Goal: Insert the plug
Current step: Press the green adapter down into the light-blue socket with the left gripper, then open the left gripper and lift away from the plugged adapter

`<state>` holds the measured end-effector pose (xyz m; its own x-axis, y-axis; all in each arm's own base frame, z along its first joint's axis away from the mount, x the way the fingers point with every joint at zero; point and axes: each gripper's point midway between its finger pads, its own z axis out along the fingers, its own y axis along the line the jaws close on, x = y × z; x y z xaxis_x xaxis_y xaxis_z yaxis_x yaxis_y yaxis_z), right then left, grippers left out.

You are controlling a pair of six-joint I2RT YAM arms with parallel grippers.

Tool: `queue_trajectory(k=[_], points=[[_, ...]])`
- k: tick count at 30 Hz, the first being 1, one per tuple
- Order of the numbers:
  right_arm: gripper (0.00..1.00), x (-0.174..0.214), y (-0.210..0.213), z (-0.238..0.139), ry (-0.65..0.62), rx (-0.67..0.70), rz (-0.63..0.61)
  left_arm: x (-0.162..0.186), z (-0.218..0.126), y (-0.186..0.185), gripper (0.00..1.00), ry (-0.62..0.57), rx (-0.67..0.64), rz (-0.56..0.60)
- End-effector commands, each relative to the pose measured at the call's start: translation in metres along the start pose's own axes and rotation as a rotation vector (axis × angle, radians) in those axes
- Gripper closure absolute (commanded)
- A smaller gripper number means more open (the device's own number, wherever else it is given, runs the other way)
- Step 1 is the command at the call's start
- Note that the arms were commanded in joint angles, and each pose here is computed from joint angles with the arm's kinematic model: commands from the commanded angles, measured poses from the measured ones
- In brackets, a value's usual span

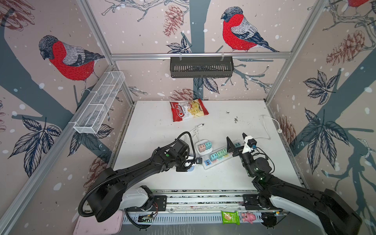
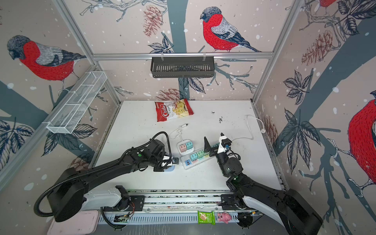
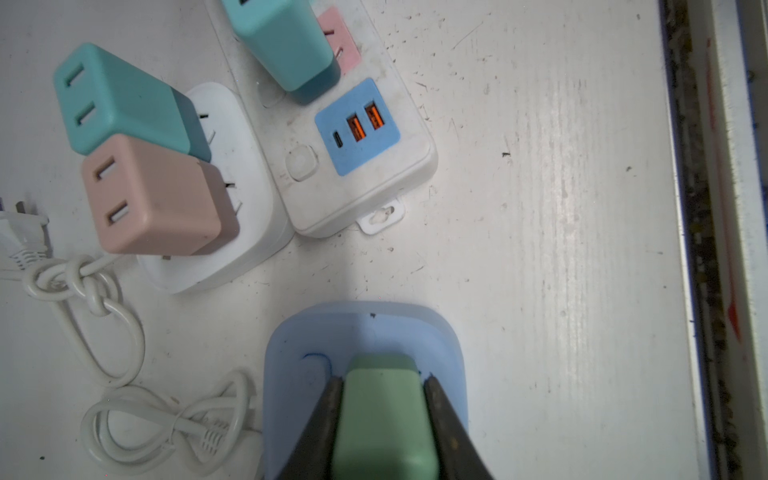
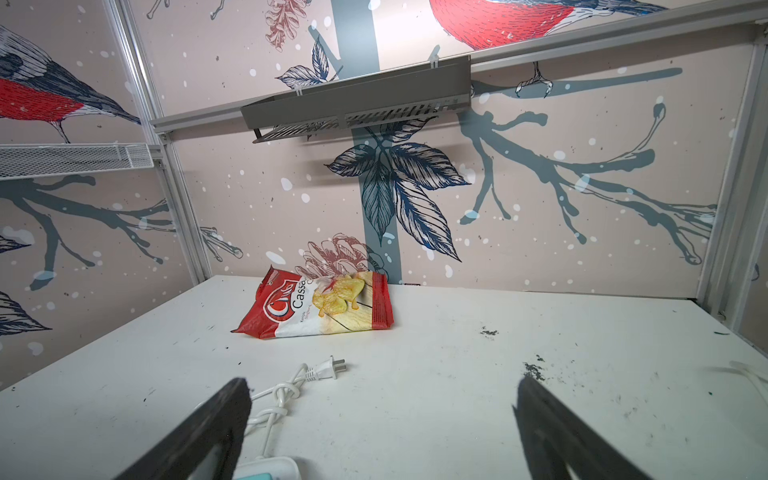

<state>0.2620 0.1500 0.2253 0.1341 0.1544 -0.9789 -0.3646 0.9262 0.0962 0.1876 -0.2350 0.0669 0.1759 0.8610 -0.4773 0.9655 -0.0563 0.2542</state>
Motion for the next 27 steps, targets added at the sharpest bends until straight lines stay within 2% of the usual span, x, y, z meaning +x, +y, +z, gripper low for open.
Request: queue_trajectory(k=[1, 10, 19, 27], points=[[0.00, -0.006, 0.002, 0.001, -0.017, -0.009, 0.016, 0.023, 0.005, -0.018, 1.00, 0.114, 0.093, -0.043], [0.00, -0.006, 0.002, 0.002, -0.016, -0.007, 0.017, 0.037, 0.021, -0.013, 1.00, 0.246, 0.150, -0.124], [0.00, -0.004, 0.005, 0.003, -0.008, -0.019, 0.020, 0.048, 0.028, -0.015, 1.00, 0.290, 0.208, -0.182], [0.00, -0.003, 0.005, 0.004, -0.005, -0.020, 0.019, 0.045, 0.031, -0.016, 1.00, 0.282, 0.254, -0.171]])
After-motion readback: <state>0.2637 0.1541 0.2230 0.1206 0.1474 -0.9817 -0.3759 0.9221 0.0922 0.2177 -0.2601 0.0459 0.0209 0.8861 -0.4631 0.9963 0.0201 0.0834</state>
